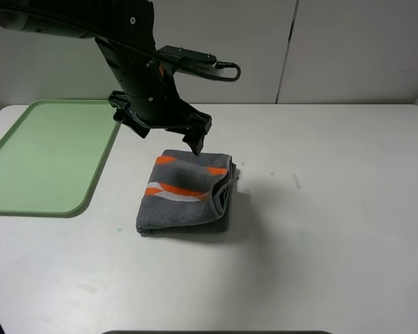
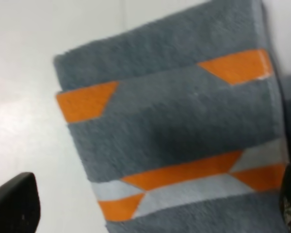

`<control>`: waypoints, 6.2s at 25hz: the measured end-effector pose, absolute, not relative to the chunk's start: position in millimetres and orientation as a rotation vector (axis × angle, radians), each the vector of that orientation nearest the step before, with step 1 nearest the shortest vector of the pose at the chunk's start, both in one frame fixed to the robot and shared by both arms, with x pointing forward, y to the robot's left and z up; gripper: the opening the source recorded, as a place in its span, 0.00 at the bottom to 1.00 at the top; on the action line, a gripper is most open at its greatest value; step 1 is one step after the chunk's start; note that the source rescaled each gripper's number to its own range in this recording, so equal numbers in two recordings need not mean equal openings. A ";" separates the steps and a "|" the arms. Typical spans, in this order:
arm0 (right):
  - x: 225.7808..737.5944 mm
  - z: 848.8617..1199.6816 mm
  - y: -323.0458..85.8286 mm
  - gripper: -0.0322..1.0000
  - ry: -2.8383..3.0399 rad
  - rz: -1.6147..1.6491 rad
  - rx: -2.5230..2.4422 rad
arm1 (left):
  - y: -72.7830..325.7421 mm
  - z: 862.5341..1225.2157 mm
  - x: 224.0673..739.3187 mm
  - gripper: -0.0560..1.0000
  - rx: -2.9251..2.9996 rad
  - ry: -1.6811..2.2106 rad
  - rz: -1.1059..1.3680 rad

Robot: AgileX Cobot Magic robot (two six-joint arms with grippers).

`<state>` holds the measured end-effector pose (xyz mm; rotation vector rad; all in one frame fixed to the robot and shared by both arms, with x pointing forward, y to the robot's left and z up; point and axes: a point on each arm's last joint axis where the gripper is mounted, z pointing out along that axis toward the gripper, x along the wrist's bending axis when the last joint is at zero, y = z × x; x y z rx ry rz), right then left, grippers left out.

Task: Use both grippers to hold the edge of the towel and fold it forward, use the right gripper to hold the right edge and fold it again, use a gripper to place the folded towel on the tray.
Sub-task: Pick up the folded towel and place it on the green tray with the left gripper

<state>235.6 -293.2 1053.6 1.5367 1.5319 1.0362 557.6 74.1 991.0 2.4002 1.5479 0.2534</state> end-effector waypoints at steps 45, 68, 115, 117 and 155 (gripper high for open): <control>235.6 1053.6 -293.2 1.00 1.532 1.036 1.537 | 86.3 878.8 594.0 1.00 2.477 1.646 0.120; 235.6 1053.6 -293.2 1.00 1.532 1.036 1.537 | 85.2 877.1 593.8 0.99 2.467 1.661 0.094; 235.6 1053.6 -293.2 1.00 1.532 1.036 1.537 | 194.2 941.5 616.9 0.21 2.512 1.817 0.219; 235.6 1053.6 -293.2 1.00 1.532 1.036 1.537 | 208.8 944.9 619.7 0.21 2.501 1.847 0.239; 235.6 1053.6 -293.2 1.00 1.532 1.036 1.537 | 349.6 948.0 629.5 0.21 2.314 2.122 0.311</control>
